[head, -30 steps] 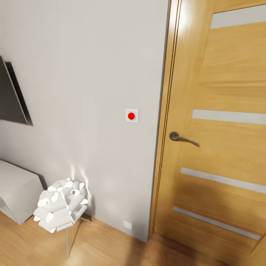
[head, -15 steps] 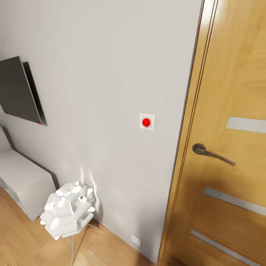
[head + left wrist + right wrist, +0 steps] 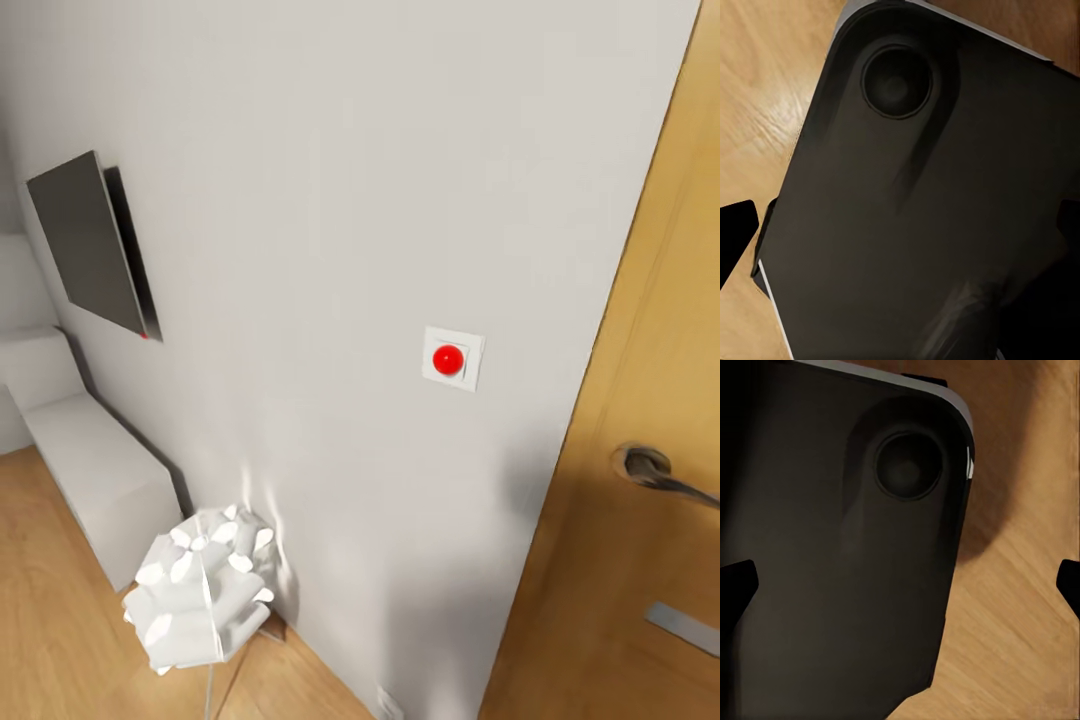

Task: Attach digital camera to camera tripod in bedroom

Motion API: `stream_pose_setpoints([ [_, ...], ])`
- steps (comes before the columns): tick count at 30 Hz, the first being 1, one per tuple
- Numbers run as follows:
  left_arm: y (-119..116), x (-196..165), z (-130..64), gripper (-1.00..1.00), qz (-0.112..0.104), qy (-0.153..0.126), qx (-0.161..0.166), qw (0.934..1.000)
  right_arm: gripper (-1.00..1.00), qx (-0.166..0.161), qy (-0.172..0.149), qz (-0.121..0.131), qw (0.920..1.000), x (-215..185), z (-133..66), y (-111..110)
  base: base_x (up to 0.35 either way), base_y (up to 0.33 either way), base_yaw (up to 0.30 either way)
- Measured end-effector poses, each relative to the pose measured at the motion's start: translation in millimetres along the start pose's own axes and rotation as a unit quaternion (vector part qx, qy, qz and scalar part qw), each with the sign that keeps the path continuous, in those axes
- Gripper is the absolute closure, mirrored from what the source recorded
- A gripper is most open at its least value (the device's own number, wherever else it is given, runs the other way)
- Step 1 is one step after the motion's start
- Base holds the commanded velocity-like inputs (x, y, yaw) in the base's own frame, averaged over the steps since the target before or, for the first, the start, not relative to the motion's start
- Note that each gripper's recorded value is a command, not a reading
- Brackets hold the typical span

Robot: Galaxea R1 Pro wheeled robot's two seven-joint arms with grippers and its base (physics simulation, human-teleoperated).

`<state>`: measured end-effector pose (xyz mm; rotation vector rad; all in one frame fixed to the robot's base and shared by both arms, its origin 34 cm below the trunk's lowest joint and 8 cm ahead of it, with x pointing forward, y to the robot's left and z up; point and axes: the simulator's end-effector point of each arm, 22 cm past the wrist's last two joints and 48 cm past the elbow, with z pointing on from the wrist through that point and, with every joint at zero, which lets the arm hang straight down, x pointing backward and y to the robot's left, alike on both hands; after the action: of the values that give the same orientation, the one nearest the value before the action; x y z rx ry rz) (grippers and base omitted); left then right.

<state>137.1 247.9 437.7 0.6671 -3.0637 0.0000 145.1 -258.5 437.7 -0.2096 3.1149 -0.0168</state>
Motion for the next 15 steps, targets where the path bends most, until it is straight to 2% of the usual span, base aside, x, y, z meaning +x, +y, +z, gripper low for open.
stream_pose_setpoints([
  [3, 0.4, -0.2, 0.0, -1.0, -0.001, 0.0, 0.0, 1.0, -1.0, 0.0, 0.0, 0.0, 1.0, 0.0, 0.0, 0.1, 0.298, -0.052, 0.274],
  [5, 0.6, -0.3, 0.1, -1.0, -0.001, 0.0, 0.0, 1.0, -1.0, -0.001, 0.0, 0.0, 1.0, -0.1, 0.1, 1.3, 0.105, -0.015, 0.274],
  [15, 1.7, -1.0, 0.1, -1.0, -0.003, -0.001, -0.001, 1.0, -1.0, -0.001, 0.0, 0.0, 1.0, -0.2, 0.1, 1.5, 0.019, -0.003, 0.274],
])
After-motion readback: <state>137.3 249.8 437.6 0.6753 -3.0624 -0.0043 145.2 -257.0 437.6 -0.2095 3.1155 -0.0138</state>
